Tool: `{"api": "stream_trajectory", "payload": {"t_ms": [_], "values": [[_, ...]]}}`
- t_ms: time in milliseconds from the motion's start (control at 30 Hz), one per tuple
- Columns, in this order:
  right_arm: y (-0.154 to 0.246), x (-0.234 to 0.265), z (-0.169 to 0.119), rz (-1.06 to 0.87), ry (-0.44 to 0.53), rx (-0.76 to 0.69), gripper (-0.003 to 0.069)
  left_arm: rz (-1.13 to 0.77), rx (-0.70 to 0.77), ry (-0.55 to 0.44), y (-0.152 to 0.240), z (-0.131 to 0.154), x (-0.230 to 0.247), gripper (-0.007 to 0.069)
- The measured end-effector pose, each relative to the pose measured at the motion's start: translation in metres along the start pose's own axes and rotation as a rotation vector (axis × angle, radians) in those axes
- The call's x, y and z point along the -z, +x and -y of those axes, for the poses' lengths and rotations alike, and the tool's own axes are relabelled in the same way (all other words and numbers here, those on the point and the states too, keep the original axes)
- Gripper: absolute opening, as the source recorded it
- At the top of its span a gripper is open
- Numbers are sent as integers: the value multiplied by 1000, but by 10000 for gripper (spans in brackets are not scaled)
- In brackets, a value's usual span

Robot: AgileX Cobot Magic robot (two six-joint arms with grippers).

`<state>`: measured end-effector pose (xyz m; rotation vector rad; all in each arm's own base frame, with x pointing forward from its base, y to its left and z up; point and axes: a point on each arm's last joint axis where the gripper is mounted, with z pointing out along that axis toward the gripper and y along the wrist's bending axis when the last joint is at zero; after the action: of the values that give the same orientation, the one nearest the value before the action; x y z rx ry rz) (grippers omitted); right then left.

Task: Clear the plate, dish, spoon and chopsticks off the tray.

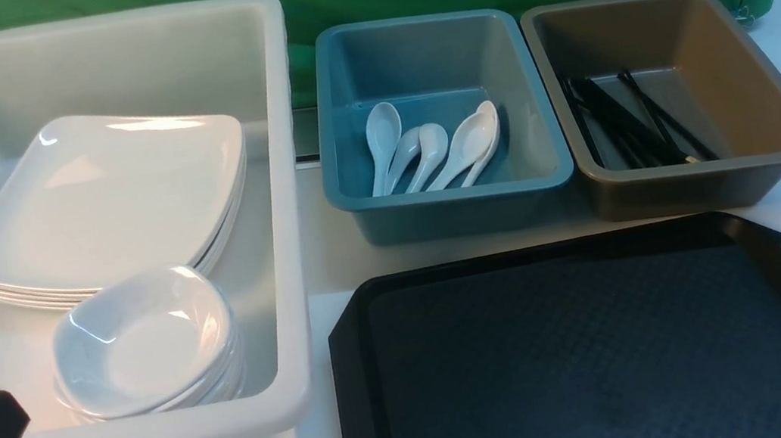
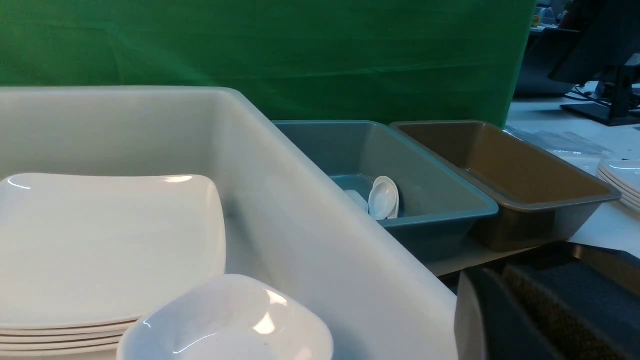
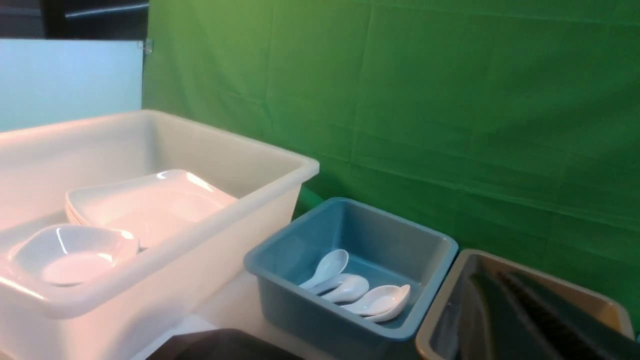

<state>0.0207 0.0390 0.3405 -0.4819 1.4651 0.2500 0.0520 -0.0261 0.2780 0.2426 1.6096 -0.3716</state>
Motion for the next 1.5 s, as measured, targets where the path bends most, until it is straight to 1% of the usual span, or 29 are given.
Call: {"api": "stream_trajectory", "payload": {"t_ms": [200, 267, 333, 500, 600, 633, 767, 1100, 1133, 1200, 1233, 1267, 1300, 1367, 1433, 1467, 1500], "values": [[36, -3, 1, -20, 47, -59, 26, -5, -35, -10, 1, -1, 0, 15], [54, -6, 1, -46, 60, -101, 26, -6, -49, -14, 1, -1, 0, 15], [60, -7, 1, -58, 67, -119, 28, -7, -51, -15, 1, -1, 0, 15], [60, -7, 2, -51, 71, -123, 36, -7, -51, -15, 1, -1, 0, 15], [60, -7, 2, -51, 71, -123, 39, -10, -83, -24, 1, -2, 0, 15], [60, -7, 2, -51, 71, -123, 43, -15, -135, -38, 1, -4, 0, 15], [60, -7, 2, -51, 71, -124, 54, -22, -213, -61, 2, -6, 0, 15], [60, -7, 2, -51, 71, -125, 74, -26, -248, -71, 2, -7, 0, 15], [60, -7, 2, -51, 71, -125, 77, -28, -282, -76, 2, -7, 0, 15], [60, -7, 2, -51, 71, -125, 82, -30, -405, -98, 2, -9, 2, 15], [60, -7, 2, -51, 71, -125, 82, -28, -426, -104, 2, -9, 2, 15], [60, -7, 2, -51, 71, -126, 87, -19, -480, -125, 2, -10, 4, 15], [60, -7, 2, -51, 71, -126, 90, -7, -490, -141, 3, -10, 6, 15], [60, -7, 2, -50, 71, -126, 91, 5, -489, -166, 6, -11, 8, 15], [60, -7, 2, -50, 71, -126, 97, 32, -466, -253, 15, -15, 11, 15], [60, -7, 2, -50, 71, -126, 98, 32, -465, -252, 15, -15, 11, 15], [60, -7, 2, -50, 71, -126, 104, 45, -380, -311, 25, -18, 12, 15]]}}
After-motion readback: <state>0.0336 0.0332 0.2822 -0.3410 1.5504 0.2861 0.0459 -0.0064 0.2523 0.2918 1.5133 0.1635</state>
